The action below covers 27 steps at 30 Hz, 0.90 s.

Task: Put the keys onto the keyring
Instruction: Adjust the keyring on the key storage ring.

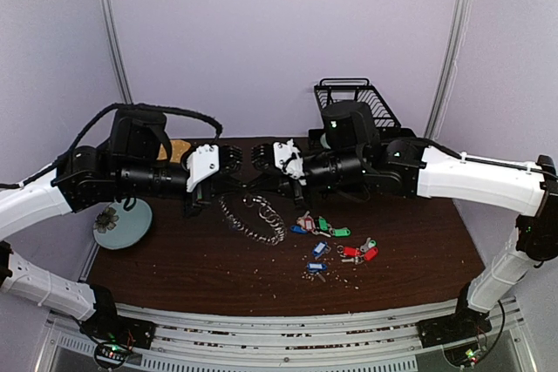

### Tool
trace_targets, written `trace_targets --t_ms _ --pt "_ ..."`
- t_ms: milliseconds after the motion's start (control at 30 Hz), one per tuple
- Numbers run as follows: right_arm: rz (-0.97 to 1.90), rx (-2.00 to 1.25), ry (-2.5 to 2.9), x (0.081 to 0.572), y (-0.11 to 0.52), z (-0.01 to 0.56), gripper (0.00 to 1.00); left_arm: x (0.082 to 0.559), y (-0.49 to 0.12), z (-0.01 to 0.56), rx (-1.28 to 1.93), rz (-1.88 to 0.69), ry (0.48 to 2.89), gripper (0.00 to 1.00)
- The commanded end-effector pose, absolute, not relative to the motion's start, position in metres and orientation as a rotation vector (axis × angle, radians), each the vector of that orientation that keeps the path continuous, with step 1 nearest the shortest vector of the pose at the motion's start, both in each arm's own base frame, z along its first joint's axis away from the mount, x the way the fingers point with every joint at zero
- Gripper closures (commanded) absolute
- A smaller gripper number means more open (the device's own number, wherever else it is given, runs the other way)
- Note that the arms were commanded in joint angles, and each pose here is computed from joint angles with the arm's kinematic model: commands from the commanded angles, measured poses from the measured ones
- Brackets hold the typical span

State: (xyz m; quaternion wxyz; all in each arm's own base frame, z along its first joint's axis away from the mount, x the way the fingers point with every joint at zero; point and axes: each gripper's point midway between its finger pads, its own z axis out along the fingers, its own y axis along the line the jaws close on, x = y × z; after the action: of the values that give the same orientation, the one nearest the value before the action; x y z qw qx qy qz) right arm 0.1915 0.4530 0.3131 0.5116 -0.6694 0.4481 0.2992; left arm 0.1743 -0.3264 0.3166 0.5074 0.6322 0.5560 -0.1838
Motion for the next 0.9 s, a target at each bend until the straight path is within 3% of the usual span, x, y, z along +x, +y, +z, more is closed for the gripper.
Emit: trace_targets --t_ms 0,33,67,333,567,867 --pt "0.811 -1.435 1.066 0.196 0.454 0.348 1.0 0.174 -0.331 0.353 1.416 -0.478 1.238 0.84" --pt "0.872 -1.36 1.061 0.196 0.452 0.359 1.0 0.175 -0.33 0.358 1.385 -0.48 1.225 0.77" --pt "0.932 -1.294 1.054 0.195 0.449 0.366 1.0 0.174 -0.325 0.363 1.348 -0.484 1.206 0.75" --pt "1.232 -0.953 1.042 0.182 0.433 0.395 1.0 0.155 -0.309 0.381 1.247 -0.634 1.136 0.9" --pt "1.35 -0.875 1.023 0.167 0.434 0.404 1.0 0.168 -0.313 0.362 1.215 -0.664 1.214 0.88" --pt "1.355 -0.868 1.011 0.158 0.439 0.403 1.0 0.159 -0.326 0.368 1.237 -0.76 1.137 0.87"
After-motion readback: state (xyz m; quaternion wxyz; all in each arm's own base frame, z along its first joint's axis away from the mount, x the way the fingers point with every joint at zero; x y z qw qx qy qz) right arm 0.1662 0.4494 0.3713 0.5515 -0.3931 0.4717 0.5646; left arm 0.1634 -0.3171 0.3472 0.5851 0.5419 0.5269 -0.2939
